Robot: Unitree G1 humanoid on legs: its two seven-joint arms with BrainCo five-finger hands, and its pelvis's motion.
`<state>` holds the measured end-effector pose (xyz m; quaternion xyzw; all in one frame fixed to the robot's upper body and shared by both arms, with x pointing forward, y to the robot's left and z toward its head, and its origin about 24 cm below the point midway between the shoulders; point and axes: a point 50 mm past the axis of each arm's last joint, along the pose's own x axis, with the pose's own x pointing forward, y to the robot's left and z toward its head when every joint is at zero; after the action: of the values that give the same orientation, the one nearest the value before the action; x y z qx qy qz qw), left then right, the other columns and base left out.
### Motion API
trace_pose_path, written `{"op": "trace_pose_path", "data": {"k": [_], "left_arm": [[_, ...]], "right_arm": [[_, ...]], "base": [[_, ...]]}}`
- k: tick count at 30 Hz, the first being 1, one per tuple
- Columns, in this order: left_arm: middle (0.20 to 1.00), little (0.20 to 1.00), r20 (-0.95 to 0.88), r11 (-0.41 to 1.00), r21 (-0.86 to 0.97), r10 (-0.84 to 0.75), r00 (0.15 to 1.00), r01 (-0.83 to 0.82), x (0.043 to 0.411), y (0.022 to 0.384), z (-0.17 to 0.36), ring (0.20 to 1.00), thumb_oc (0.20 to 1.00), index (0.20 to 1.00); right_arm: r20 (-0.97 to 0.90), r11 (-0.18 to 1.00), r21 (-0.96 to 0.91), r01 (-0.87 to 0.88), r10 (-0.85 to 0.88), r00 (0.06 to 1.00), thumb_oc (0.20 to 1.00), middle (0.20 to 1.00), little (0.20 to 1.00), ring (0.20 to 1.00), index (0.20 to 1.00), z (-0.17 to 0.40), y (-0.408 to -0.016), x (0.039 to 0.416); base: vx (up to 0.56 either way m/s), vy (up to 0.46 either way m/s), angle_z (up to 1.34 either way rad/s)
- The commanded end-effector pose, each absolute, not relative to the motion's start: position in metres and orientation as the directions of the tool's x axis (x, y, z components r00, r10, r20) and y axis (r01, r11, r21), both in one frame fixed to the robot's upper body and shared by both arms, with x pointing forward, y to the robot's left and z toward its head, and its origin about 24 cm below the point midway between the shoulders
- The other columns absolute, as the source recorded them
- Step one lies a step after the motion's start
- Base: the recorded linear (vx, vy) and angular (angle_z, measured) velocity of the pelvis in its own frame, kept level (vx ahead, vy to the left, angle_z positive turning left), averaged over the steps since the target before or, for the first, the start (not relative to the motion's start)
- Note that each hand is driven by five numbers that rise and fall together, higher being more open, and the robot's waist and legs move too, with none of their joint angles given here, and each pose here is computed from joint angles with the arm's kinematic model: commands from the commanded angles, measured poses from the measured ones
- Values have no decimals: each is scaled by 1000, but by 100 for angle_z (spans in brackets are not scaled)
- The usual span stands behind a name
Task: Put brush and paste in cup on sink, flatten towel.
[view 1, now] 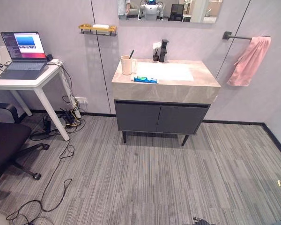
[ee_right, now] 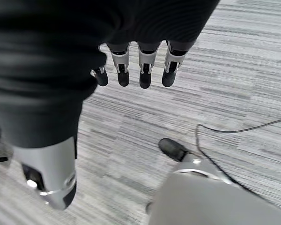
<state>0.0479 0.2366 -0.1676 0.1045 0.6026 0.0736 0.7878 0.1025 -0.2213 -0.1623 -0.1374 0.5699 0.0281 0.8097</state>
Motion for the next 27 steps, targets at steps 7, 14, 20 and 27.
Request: {"op": "trace_pose_path", "data": {"k": [7, 14, 20, 27], "left_arm": [[1000, 1000, -818, 944, 320, 315, 482, -74, 104, 253, -148, 1000, 1000, 1000], [1000, 1000, -694, 932, 341, 336, 637, -120, 144, 267, -123, 1000, 1000, 1000], [1000, 1000, -621, 924, 325, 369, 692, -201, 160, 272, -109, 1000, 1000, 1000], [1000, 1000, -618, 934, 288, 350, 704, -212, 158, 267, -109, 1000, 1000, 1000]], "right_arm": [[-799, 961, -229, -154, -95, 594, 1000, 1000, 1000, 1000, 1000, -136, -215, 173], [-668, 952, -264, -157, -63, 741, 1000, 1000, 1000, 1000, 1000, -103, -213, 226], [-619, 955, -240, -176, -11, 785, 1000, 1000, 1000, 1000, 1000, -94, -199, 237], [-636, 960, -227, -161, -21, 772, 1000, 1000, 1000, 1000, 1000, -99, -202, 229]], "base": [[-15, 16, 5], [-63, 10, -12], [4, -6, -12], [14, -17, -4]]}}
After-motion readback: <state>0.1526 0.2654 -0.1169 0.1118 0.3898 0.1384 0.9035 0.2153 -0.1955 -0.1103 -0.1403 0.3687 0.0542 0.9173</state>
